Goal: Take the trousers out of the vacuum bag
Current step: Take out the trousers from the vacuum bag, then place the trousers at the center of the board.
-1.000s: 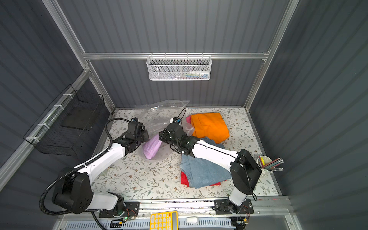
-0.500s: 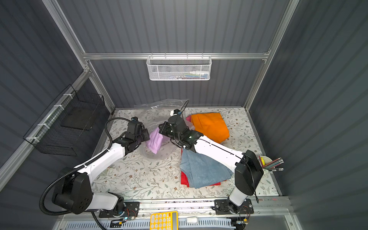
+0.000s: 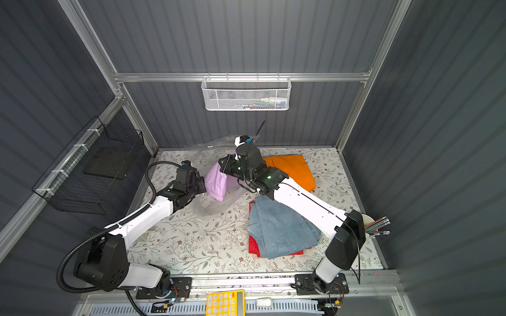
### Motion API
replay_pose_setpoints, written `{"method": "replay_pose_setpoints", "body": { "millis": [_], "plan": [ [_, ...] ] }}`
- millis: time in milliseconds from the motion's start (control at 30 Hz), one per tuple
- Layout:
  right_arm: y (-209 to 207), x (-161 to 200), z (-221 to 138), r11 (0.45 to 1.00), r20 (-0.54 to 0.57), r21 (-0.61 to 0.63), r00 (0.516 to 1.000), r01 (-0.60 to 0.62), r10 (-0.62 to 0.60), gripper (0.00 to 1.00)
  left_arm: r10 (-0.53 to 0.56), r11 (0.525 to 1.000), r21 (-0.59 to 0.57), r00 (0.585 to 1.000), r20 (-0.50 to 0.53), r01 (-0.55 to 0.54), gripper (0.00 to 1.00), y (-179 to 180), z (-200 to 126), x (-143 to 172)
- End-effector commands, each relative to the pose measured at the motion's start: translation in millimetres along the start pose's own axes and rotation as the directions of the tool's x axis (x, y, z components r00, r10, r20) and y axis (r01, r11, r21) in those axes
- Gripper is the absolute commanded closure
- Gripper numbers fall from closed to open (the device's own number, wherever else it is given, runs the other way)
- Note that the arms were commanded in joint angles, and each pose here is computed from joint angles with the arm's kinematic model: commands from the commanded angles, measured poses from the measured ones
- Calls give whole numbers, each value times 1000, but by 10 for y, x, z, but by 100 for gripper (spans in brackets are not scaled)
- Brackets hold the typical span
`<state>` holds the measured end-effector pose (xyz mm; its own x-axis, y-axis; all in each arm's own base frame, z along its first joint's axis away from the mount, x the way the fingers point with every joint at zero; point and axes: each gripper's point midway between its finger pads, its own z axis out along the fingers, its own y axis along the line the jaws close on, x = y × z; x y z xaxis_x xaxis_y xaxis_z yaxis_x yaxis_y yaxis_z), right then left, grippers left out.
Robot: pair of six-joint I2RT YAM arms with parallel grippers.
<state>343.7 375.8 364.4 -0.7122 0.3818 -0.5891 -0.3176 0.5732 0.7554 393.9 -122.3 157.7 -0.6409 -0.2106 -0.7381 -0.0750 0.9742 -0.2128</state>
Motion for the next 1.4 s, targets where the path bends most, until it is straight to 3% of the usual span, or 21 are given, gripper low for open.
{"method": "replay_pose_setpoints", "body": {
  "millis": [0, 333, 567, 1000, 1367],
  "plan": [
    [647, -553, -493, 980, 145, -192, 989, 50, -22, 100, -9, 1000, 2, 1000, -6, 9, 100, -7, 39, 0],
    [1008, -725, -745, 957, 158, -284, 987, 62, -17, 100, -4, 1000, -21, 1000, -27, 4, 100, 24, 133, 68],
    [1195, -966, -902, 947, 232, -297, 971, 119, -50, 100, -7, 1000, -27, 999, -39, 6, 100, 35, 172, 111],
    [1437, -1379, -727, 929, 321, -343, 947, 140, -24, 100, 1, 999, -39, 999, -41, -2, 100, 57, 151, 110],
    [1594, -1865, -1524, 904, 481, -350, 875, 245, -51, 100, 16, 996, -91, 997, -81, -23, 100, 155, 314, 265]
  ]
}}
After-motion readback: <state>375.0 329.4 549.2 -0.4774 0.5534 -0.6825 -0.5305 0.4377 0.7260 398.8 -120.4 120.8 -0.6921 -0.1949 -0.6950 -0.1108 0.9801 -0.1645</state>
